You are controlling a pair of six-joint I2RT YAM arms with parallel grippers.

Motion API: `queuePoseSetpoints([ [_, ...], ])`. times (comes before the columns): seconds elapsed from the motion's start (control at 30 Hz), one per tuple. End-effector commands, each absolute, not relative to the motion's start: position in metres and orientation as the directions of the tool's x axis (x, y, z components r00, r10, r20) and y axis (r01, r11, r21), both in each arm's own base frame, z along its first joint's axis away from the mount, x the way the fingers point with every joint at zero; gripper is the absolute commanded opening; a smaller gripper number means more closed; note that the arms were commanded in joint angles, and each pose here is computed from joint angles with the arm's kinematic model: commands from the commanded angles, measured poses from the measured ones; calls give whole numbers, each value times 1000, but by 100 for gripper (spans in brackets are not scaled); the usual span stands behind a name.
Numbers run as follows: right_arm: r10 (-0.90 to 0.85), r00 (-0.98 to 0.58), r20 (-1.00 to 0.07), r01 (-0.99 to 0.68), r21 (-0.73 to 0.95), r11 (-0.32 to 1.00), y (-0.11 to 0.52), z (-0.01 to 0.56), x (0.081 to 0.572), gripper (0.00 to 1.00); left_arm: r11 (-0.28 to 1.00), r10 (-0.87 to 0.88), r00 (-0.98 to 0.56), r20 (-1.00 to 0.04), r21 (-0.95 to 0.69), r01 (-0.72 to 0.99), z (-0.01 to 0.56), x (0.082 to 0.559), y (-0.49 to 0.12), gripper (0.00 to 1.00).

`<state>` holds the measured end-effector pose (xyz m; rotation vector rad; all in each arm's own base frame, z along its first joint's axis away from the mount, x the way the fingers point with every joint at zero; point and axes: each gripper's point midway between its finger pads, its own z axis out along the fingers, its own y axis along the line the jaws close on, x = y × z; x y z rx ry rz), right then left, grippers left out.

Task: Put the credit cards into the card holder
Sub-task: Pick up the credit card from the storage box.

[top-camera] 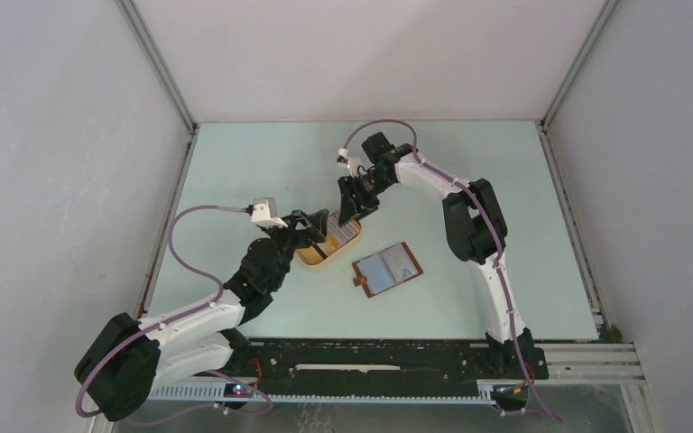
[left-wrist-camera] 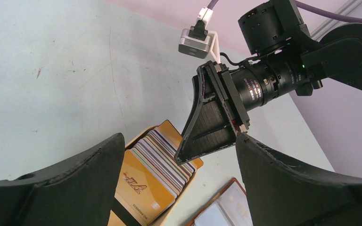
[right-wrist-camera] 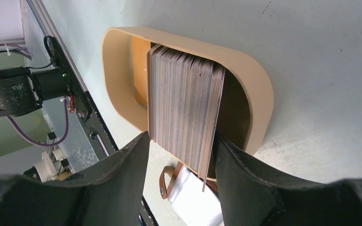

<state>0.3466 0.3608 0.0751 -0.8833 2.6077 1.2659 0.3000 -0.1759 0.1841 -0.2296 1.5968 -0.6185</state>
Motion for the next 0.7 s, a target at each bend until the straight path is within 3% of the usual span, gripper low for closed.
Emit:
queuePoseSetpoints([
  [0.0,-432,-823,-369,-551,705,446,365,103,350,60,816,-523,-111,-845,-534,220,190,298,-172,92],
  [0.47,-415,-836,-360,-535,705,466,356,98,359,47,817,-523,-111,-845,-534,219,189,299,-172,92],
  [0.67,-408,-841,-355,-527,705,474,352,96,362,46,817,-523,-112,-845,-534,219,189,299,-173,92],
])
